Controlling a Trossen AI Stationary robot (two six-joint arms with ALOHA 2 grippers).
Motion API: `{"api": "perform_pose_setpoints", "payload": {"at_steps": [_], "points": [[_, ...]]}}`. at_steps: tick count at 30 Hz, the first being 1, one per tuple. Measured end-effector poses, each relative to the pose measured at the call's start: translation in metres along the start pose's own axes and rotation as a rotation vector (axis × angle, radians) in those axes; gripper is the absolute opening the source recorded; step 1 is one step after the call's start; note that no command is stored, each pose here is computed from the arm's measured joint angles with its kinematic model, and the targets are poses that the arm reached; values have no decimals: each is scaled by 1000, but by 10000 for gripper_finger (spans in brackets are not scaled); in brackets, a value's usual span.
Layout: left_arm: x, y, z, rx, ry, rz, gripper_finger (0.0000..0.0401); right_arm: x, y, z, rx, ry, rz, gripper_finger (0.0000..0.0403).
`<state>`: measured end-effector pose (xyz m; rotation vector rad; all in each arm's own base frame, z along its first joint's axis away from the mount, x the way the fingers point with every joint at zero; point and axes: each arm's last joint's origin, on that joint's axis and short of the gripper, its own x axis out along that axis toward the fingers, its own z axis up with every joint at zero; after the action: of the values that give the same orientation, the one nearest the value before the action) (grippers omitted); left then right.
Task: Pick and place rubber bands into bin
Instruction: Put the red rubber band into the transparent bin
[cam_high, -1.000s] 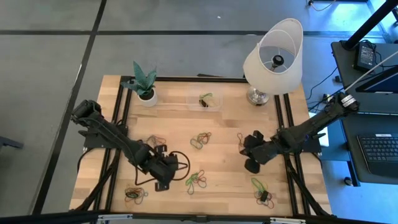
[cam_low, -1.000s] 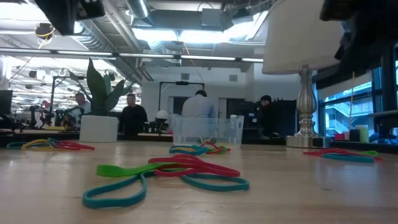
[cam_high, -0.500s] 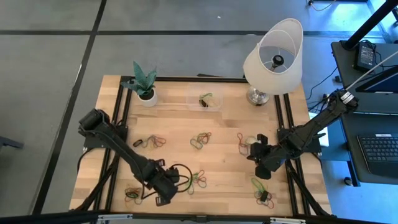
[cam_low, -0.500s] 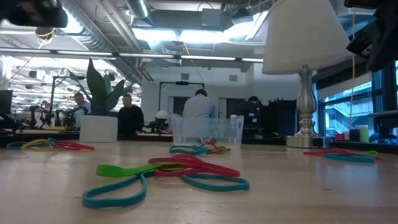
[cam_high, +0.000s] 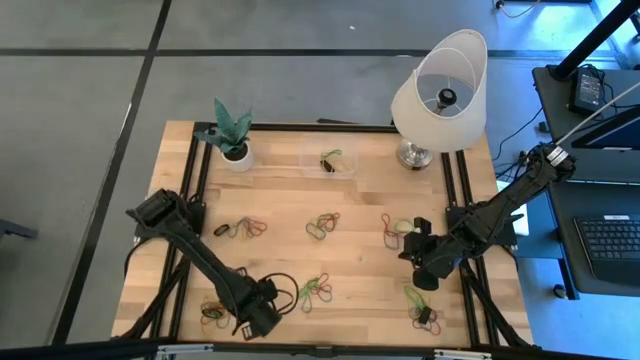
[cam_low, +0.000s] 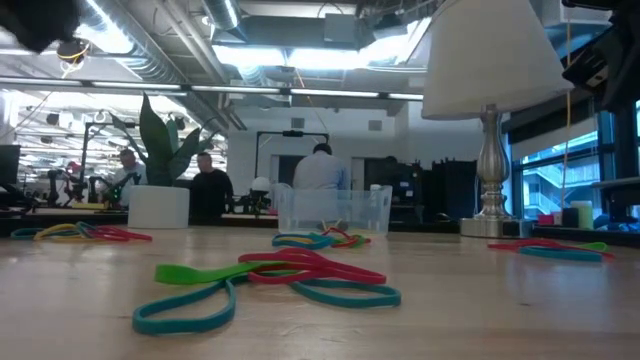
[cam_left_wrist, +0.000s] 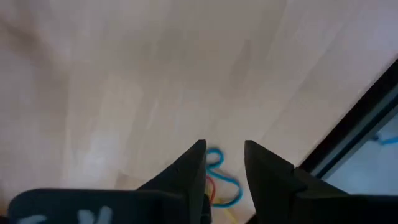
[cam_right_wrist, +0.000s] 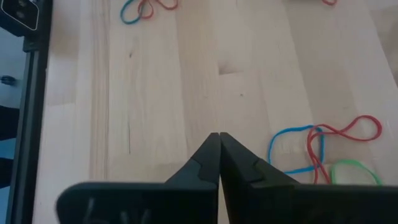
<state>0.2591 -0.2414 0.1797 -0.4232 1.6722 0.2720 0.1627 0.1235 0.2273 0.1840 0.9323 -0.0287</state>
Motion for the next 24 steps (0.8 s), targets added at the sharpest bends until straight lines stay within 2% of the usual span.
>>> {"api": "perform_pose_setpoints", "payload": {"at_steps": [10, 21, 24], "points": [[36, -5, -3, 108, 150, 69, 100, 0, 0, 0, 0, 0, 1, 9], [51, -7, -12, 135, 175, 123, 98, 0, 0, 0, 5, -1, 2, 9], [52, -10, -17, 136, 164, 120, 81, 0, 0, 0, 4, -1, 1, 9]]}}
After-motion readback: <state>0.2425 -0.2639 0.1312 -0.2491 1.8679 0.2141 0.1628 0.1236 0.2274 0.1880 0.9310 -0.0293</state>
